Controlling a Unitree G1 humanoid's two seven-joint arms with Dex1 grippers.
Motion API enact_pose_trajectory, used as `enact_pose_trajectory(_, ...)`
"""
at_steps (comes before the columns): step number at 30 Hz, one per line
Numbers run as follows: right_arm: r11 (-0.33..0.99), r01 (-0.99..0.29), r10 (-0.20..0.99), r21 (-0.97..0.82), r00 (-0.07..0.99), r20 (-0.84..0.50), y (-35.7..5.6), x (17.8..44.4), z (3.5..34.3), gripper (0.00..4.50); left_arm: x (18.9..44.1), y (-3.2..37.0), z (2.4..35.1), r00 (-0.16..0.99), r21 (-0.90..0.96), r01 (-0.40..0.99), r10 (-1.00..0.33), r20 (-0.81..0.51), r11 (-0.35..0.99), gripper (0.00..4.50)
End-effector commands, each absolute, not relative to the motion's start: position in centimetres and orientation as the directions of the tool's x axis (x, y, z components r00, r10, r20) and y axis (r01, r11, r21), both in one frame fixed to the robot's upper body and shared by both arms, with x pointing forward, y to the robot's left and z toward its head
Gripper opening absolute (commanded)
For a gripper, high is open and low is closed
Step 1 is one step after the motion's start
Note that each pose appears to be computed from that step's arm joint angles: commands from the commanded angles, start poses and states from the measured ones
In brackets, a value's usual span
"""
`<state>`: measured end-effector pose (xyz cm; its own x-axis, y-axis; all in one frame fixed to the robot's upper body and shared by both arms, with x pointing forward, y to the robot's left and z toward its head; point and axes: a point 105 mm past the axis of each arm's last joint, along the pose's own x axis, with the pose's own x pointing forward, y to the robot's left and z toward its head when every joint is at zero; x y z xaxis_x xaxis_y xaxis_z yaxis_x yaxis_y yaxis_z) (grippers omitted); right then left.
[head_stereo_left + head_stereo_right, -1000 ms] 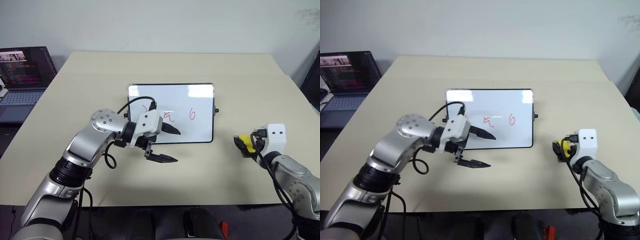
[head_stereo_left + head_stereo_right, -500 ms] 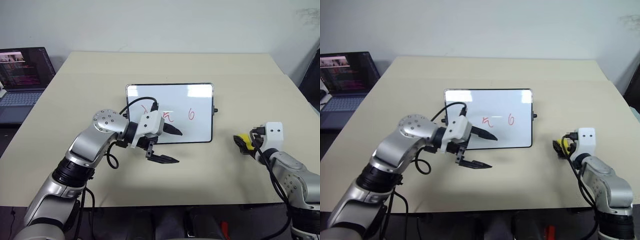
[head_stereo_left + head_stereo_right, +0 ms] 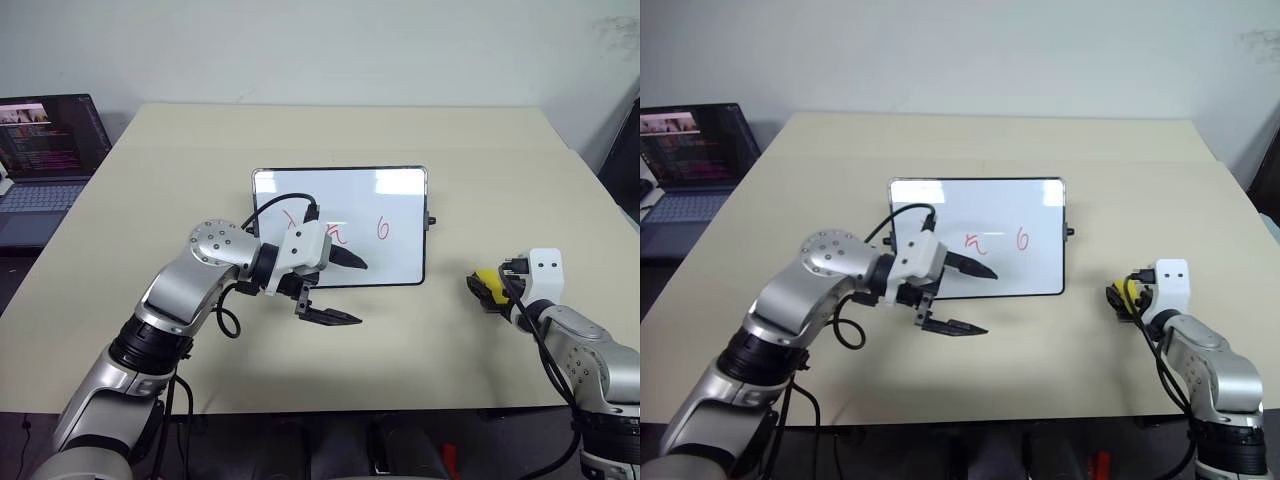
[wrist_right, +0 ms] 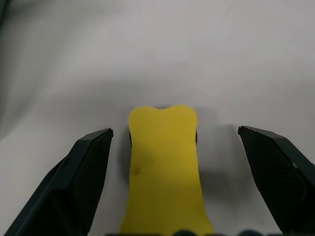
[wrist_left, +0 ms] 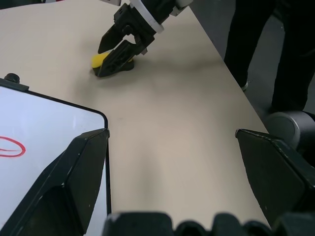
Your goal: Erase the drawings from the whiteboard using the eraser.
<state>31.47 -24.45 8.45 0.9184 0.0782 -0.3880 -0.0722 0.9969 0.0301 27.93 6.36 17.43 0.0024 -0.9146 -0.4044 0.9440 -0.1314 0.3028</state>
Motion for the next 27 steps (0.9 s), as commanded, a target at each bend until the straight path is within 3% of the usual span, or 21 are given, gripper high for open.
enact_pose_trajectory(1, 0.997, -0.078, 0.08, 0.022, 0.936, -0.343, -24.7, 31.9, 9.6, 3.85, 27.8, 6.0, 18.6, 0.016, 0.361, 0.924, -0.928, -0.373, -0.129, 4.5)
enact_pose_trajectory(8, 0.996, -0.073, 0.084, 0.047, 0.935, -0.345, -24.7, 32.0, 9.3, 1.46, 27.8, 6.0, 18.5, 0.026, 0.362, 0.925, -0.929, -0.37, -0.118, 4.5)
enact_pose_trajectory(17, 0.995, -0.075, 0.093, 0.065, 0.934, -0.345, -24.5, 32.1, 9.1, 1.42, 27.7, 6.4, 18.0, 0.051, 0.334, 0.939, -0.931, -0.361, -0.078, 4.5)
enact_pose_trajectory(27, 0.993, -0.079, 0.103, 0.087, 0.943, -0.317, -24.1, 31.8, 9.6, 1.42, 27.8, 8.2, 17.4, 0.154, 0.262, 0.963, -0.932, -0.327, 0.068, 4.5)
